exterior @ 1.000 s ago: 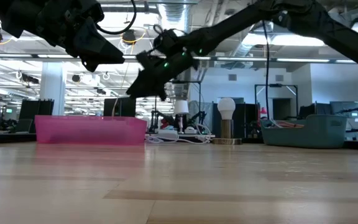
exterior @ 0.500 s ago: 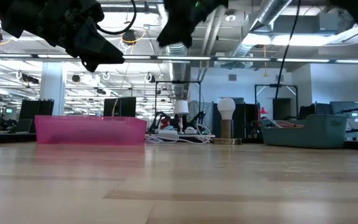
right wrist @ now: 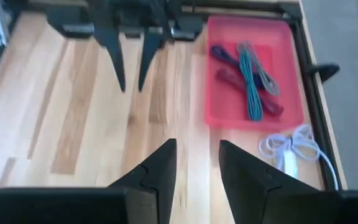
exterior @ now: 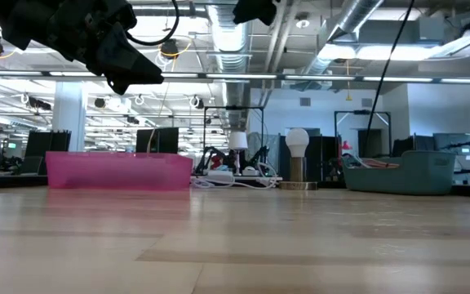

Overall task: Pick & Place USB Port
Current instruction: Return to Home Position

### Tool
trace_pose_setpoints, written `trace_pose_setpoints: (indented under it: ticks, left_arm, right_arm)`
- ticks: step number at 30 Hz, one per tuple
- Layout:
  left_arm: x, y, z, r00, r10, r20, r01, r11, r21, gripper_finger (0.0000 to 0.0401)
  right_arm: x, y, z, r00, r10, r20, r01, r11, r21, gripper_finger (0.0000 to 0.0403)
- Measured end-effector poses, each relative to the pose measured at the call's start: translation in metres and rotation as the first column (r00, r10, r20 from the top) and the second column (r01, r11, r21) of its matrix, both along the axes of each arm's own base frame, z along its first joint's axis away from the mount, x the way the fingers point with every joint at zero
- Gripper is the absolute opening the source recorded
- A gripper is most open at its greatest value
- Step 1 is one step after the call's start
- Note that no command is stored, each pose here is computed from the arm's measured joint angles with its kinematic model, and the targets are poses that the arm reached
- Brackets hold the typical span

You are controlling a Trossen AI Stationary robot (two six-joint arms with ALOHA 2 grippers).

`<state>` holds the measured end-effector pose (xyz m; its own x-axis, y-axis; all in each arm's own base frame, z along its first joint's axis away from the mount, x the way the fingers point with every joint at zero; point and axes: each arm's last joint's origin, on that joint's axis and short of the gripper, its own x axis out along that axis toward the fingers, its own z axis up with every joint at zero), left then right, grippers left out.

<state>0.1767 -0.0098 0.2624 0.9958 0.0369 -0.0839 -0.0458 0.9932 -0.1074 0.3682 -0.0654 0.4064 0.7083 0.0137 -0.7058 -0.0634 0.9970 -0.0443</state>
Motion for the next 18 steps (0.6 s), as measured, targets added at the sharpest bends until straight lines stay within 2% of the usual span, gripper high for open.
trace_pose_setpoints:
  ticks: [8,18]
  left_arm:
    - [0.0,0.0,0.0,1.0,0.0,0.0,0.0,1.0,0.0,0.0095]
    - [0.0,0.0,0.0,1.0,0.0,0.0,0.0,1.0,0.0,0.0095]
  right_arm:
    - [0.0,0.009,-0.01,0.998,0.009,-0.065,-0.009,1.0,-0.006,0.0113]
    - [-0.009,0.009,-0.062,0.982,-0.017,-0.186,0.024,0.999,0.035,0.0113]
